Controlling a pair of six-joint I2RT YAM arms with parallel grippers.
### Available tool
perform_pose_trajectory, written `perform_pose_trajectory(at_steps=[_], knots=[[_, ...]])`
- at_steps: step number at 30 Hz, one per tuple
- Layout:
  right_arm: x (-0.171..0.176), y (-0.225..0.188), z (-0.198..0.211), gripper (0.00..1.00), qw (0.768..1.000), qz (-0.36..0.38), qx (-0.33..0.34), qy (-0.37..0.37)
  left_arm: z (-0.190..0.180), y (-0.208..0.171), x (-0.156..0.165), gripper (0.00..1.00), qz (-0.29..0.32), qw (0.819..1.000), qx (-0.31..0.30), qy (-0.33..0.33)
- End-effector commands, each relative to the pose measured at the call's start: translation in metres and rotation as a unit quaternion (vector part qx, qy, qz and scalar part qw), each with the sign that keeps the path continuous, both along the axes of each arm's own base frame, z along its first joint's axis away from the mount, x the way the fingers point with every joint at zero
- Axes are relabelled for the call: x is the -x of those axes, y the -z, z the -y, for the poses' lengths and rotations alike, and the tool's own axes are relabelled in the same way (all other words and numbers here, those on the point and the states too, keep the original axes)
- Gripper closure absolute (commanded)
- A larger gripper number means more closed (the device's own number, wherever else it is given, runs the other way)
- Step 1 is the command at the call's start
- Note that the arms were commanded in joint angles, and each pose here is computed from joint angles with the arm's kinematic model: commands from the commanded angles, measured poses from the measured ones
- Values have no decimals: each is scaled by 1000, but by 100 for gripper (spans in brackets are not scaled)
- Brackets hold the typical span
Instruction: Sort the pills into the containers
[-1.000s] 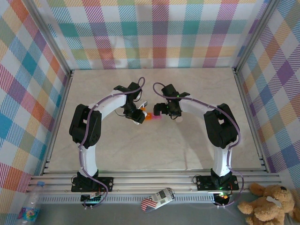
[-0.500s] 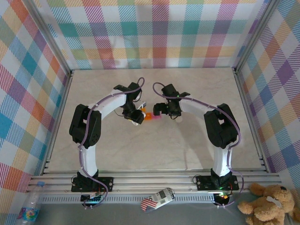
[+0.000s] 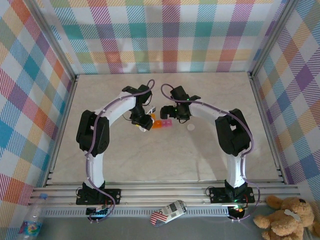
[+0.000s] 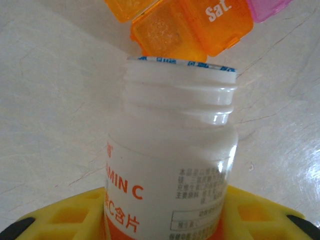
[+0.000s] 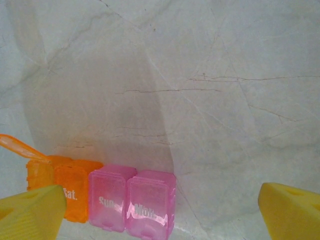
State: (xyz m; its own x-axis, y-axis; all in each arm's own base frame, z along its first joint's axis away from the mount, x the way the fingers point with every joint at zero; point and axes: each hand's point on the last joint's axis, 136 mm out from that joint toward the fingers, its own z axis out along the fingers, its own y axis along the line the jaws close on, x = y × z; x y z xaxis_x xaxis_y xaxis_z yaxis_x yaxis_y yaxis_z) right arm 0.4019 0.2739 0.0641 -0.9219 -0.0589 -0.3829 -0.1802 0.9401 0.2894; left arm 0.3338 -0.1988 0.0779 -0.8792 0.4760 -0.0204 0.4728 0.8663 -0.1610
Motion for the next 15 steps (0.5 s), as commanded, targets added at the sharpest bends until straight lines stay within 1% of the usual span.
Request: perform_pose_trajectory(at_steps=[1, 15], knots=[[-1, 5, -3, 2, 1000, -5, 7, -10, -5, 2, 4, 100, -18, 1000, -14, 8], [1, 28, 0, 2, 999, -24, 20, -5, 0, 4, -4, 100, -16, 999, -27, 9]])
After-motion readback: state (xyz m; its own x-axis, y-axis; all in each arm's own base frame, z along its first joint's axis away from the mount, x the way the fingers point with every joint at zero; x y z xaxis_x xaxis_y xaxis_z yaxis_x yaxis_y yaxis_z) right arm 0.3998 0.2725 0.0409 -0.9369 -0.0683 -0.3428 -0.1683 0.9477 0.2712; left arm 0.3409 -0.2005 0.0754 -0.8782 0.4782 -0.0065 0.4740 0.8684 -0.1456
